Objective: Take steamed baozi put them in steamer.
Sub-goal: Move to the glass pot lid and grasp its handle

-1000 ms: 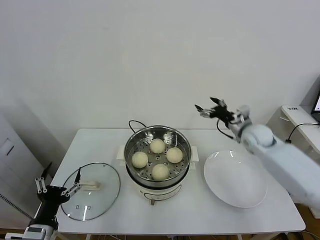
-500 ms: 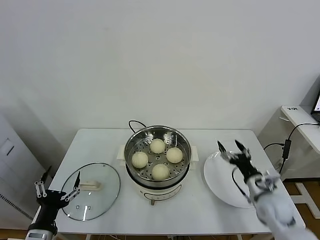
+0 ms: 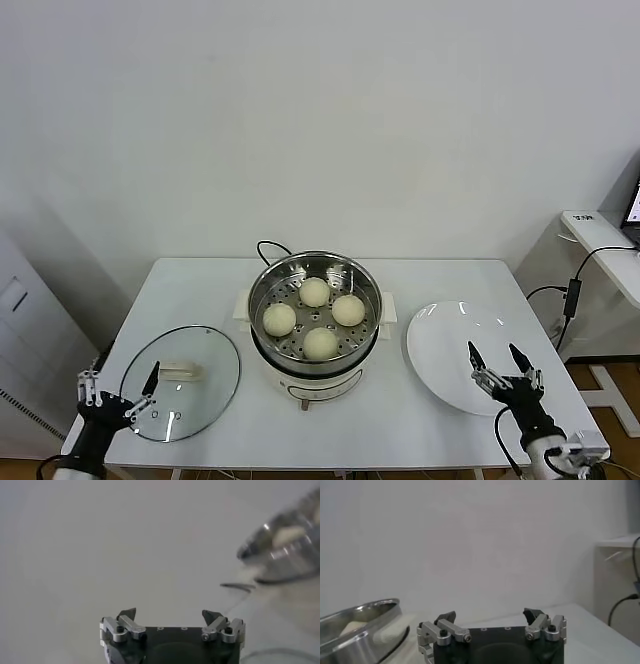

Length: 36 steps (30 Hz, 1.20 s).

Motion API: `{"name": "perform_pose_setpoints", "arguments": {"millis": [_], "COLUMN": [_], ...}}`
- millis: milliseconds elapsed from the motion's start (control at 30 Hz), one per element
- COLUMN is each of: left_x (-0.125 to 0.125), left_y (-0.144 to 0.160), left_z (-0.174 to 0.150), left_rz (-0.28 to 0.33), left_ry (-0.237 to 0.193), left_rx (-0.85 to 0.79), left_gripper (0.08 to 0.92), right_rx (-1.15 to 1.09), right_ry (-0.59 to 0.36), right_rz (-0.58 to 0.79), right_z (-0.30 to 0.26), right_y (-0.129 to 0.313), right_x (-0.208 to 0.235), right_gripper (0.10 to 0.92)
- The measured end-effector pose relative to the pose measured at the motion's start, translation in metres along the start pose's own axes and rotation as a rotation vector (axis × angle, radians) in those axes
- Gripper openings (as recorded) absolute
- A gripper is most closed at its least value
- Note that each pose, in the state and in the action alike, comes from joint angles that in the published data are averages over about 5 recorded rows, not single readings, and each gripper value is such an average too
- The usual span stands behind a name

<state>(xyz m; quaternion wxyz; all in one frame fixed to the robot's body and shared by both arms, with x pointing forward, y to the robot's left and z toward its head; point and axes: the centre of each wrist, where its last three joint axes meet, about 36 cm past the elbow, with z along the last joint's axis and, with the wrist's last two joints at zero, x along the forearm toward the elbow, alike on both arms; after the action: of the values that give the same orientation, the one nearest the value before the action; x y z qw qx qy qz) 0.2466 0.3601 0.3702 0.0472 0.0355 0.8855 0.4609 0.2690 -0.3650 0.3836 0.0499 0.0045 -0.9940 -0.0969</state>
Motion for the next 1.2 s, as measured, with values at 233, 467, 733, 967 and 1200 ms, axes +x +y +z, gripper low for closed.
{"name": "perform_pose_setpoints", "arguments": {"millis": [233,467,733,967,1200], "left_x": [-0.001,-0.008,-0.031,-0.06,-0.078], "left_y": [-0.027,-0.042,-0.053,-0.055,-0.056], "left_z": [0.035,0.057,0.07,0.075,0.085], "left_rz": [0.083,0.143,0.159,0.146,0.161], "left_ry": [-0.027,-0.04,-0.034,-0.026,-0.005], "left_rx": [-0.245,-0.411,-0.519,-0.595,-0.643], "left_gripper": [0.823,0.823,0.823,0.823,0.823], "right_rx": [0.027,0.038,0.051,0.061,0.068], "right_ry": [0.029,0.038,0.046,0.046,0.044], "right_rz": [0.043,0.074,0.093,0.11,0.119], "right_z": [-0.003,-0.004,-0.004,-0.005,-0.005], "right_y": [-0.003,-0.005,-0.007,-0.011,-0.014], "right_x": [0.023,0.038,0.047,0.054,0.059], "right_gripper": [0.823,0.823,0.823,0.823,0.823]}}
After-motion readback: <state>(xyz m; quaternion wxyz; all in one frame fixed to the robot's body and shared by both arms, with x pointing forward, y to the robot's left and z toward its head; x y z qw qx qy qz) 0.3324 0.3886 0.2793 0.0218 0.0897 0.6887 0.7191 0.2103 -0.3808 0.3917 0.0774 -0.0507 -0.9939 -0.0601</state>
